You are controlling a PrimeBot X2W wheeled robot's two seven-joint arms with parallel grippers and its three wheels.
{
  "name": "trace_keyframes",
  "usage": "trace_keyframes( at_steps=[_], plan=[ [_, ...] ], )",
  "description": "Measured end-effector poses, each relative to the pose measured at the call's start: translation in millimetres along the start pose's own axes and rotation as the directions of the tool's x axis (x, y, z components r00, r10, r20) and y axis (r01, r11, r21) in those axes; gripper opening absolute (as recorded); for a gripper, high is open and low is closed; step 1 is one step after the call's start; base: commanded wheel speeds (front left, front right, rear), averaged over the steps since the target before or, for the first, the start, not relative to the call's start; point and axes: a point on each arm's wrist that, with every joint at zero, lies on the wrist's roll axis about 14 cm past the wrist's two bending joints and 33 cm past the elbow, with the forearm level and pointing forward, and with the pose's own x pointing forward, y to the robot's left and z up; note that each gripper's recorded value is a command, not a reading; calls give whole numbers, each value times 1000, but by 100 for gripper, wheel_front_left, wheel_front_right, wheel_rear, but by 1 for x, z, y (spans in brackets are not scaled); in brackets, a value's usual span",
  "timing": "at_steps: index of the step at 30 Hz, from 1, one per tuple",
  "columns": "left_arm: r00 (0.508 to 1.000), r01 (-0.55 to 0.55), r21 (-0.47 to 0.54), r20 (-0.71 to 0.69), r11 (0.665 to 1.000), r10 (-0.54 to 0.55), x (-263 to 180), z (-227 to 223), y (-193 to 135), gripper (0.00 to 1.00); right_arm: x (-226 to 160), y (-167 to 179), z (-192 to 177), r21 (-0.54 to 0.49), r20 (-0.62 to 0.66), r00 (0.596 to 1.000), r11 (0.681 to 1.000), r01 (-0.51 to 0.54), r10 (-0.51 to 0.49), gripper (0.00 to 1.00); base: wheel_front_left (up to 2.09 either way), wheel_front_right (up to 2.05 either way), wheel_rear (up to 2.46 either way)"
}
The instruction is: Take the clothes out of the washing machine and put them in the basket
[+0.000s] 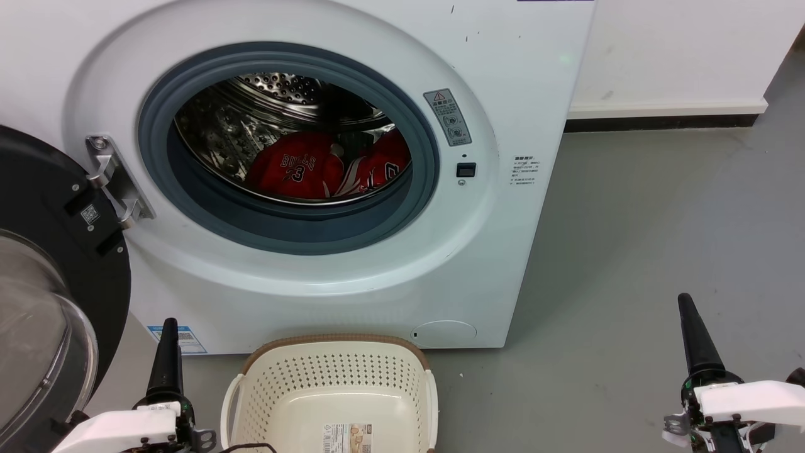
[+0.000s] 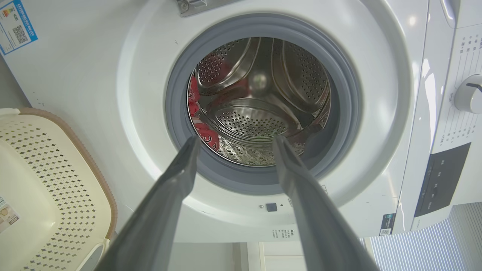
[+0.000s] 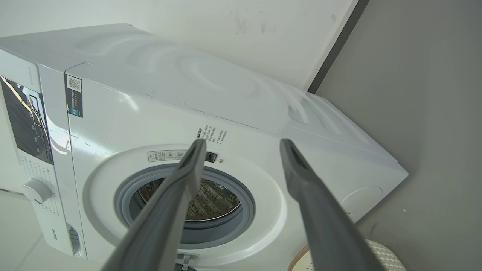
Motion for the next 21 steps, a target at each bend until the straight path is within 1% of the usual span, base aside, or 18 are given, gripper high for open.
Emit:
trace_keyframes(
  at_steps=[3,6,9,13,15,17,19,21],
  plan=[
    [1000,1,31,12,1000,-2,0,3,0,100,0,6,2,-61,7,1000,998,-18,18,100,0,0,0],
    [999,23,112,22,993,-26,1,6,-7,100,0,13,4,-140,15,999,989,-41,43,100,0,0,0],
    [997,55,223,44,973,-66,2,14,-20,100,0,19,7,-221,21,998,973,-61,67,100,0,0,0],
    [993,74,332,62,940,-100,3,19,-34,100,-1,33,9,-315,26,993,944,-100,114,100,0,0,0],
    [990,89,378,64,921,-122,3,19,-43,100,-1,39,10,-361,32,990,926,-114,134,100,0,0,0],
    [989,95,426,65,900,-135,2,17,-50,100,-2,46,11,-416,30,987,900,-129,156,100,0,0,0],
    [987,102,473,61,875,-148,2,14,-56,100,-2,51,7,-479,17,984,866,-146,175,100,0,0,0],
    [985,109,530,54,841,-162,1,9,-62,100,-3,58,3,-536,2,980,828,-166,198,100,0,0,0]
  ],
)
